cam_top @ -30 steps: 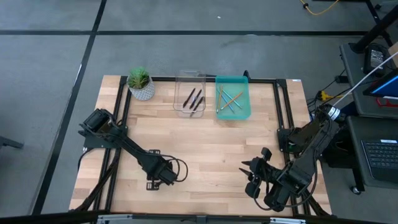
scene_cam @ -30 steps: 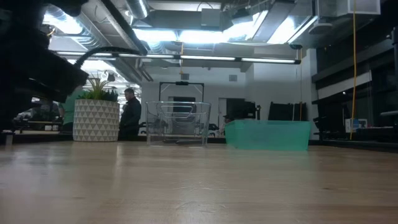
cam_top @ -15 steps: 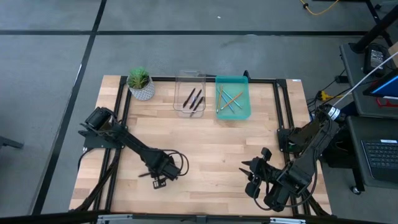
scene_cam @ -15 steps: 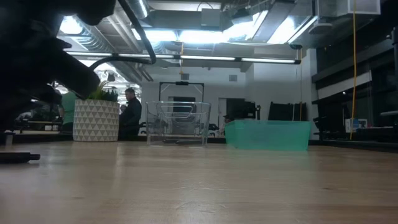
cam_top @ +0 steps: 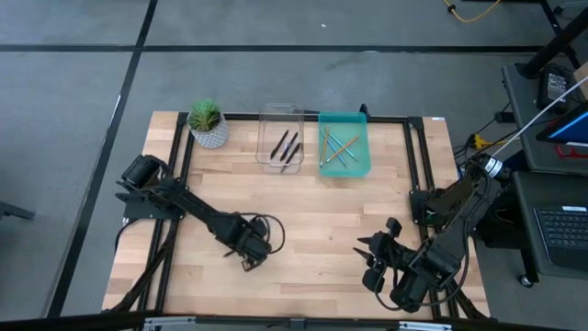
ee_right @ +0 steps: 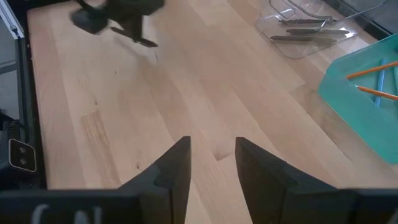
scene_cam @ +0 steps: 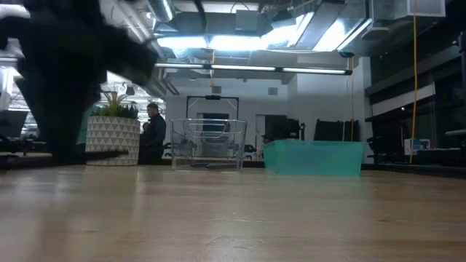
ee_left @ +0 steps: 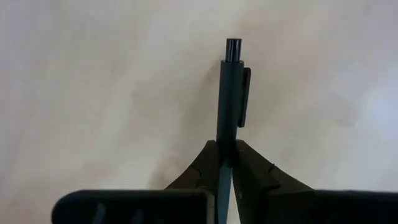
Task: Sort pens & pencils
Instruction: Put the black pen into the transparent bin
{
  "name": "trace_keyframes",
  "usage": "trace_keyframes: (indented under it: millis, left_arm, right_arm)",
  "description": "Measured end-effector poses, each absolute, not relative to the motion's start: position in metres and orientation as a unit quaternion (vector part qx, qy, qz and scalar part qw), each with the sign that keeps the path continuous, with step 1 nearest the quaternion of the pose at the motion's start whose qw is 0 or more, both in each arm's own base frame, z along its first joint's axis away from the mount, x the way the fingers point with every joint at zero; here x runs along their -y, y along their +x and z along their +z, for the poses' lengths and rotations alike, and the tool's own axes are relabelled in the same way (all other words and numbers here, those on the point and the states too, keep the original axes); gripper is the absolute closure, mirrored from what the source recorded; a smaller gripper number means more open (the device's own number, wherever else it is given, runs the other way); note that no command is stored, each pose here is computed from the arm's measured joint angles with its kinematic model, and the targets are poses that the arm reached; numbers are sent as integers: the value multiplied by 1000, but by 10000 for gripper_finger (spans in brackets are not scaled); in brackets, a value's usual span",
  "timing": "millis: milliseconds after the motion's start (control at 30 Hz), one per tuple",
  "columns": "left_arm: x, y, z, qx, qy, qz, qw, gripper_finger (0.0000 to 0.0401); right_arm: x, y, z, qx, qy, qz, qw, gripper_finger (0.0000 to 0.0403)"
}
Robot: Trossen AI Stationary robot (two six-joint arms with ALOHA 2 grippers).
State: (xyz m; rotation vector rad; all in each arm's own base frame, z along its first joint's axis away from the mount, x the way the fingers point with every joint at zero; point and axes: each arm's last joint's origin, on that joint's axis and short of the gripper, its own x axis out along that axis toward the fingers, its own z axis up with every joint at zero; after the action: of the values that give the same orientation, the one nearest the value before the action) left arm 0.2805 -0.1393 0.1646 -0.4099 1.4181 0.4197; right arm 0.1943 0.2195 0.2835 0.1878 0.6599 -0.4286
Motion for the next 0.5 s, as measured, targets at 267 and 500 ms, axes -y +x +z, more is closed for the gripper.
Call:
trace_keyframes:
  millis: [267, 500]
  left_arm:
    - [128, 291, 204, -585, -217, 177, 761, 384]
    - [89, 323, 254, -510, -216, 154, 818, 384]
  right_arm:
    - [-219, 194, 283, -322, 90, -209, 919, 276]
    - [-219, 194, 283, -322, 88, -210, 919, 276]
